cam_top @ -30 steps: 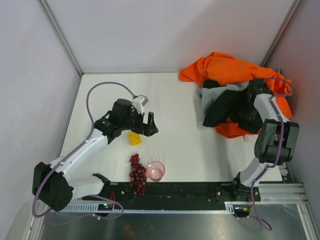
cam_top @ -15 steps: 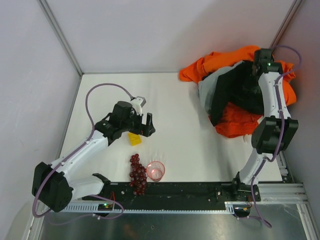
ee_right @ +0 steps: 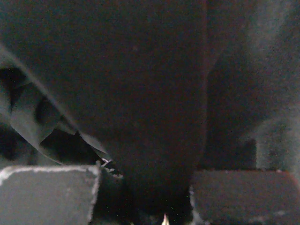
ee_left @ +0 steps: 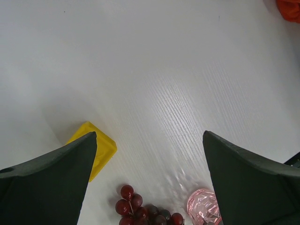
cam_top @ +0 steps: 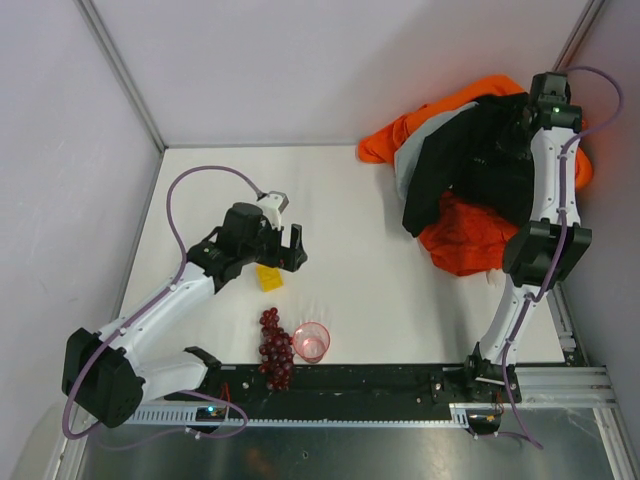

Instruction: Pick out a specific cloth from the pile

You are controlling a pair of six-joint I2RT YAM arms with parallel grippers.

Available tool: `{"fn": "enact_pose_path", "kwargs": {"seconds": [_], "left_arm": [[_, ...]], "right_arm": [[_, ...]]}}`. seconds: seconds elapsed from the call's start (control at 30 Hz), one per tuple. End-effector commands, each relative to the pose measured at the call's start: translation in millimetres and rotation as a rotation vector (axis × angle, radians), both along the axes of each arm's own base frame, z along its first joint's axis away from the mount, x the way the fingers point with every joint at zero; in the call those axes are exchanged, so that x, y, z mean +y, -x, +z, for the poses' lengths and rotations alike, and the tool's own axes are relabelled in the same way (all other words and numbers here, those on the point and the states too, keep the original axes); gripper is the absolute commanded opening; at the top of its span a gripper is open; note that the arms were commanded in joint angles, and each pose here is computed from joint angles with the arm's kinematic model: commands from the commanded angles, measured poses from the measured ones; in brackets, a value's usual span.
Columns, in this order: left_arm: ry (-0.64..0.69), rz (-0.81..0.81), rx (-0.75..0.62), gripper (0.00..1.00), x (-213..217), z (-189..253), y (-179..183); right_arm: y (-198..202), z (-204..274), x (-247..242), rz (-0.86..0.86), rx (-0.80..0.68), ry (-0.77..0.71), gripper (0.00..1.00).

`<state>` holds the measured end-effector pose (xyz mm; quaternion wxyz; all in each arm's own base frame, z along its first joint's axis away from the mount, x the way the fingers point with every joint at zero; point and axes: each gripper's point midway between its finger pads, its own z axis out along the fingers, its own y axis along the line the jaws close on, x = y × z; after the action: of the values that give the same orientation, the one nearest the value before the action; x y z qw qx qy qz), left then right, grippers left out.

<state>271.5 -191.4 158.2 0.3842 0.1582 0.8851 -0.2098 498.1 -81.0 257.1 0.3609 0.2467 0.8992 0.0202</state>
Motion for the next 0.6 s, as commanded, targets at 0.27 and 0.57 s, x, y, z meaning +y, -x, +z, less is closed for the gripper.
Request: {"fn": "enact_pose_path", "kwargs": {"seconds": [0.27, 0.57], "left_arm": [[-0.018, 0.009, -0.051, 1.0, 3, 6, -6], [-0.03, 0.013, -0.045, 1.0, 3, 3, -8]], "right_arm": [[-68, 1, 0, 0.034, -0.2, -0.057, 0.0], [-51, -182, -1, 0.02, 0.231, -0.199, 0.0]]}}
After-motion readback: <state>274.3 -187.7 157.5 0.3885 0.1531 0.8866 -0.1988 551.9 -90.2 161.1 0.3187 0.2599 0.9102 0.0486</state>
